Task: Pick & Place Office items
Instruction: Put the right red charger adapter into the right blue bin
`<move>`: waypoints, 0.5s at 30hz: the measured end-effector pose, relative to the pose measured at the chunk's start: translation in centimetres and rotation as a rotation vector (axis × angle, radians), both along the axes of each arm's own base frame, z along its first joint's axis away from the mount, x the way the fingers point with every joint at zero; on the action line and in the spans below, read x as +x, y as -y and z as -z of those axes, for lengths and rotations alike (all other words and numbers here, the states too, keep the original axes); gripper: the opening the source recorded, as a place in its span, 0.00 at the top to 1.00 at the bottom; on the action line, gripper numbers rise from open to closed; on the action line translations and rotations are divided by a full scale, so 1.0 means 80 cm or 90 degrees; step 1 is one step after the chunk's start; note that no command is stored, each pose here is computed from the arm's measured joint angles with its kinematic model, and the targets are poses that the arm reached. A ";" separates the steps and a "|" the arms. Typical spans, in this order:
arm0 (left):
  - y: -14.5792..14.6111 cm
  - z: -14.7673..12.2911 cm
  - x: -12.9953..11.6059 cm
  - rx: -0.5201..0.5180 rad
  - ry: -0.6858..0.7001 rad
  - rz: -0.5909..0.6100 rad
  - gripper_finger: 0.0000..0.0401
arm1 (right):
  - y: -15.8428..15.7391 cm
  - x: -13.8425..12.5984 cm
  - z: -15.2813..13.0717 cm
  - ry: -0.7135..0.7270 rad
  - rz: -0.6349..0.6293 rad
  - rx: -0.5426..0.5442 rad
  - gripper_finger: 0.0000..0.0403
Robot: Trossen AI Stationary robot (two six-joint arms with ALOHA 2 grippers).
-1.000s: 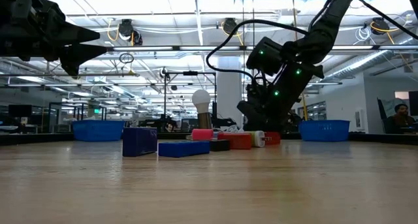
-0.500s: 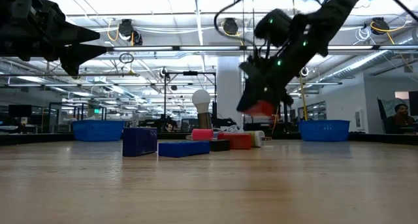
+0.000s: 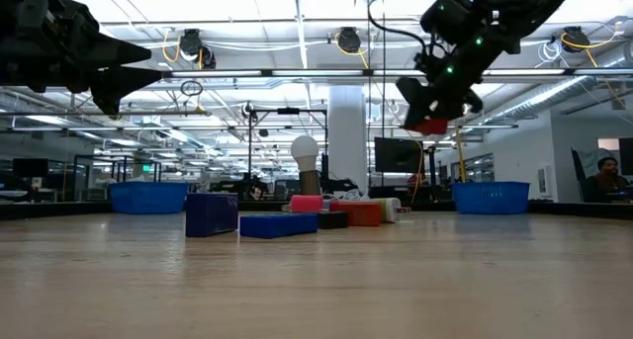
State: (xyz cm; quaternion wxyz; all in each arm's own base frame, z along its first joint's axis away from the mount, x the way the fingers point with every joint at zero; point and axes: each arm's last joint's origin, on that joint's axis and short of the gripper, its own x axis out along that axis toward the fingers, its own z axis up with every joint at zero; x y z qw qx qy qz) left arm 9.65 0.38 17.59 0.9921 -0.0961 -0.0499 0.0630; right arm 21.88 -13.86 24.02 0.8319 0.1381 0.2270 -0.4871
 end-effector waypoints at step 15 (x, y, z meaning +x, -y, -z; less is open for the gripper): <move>0.000 0.000 0.000 0.000 0.000 0.000 0.47 | 0.057 -0.090 0.063 -0.109 0.233 0.013 0.48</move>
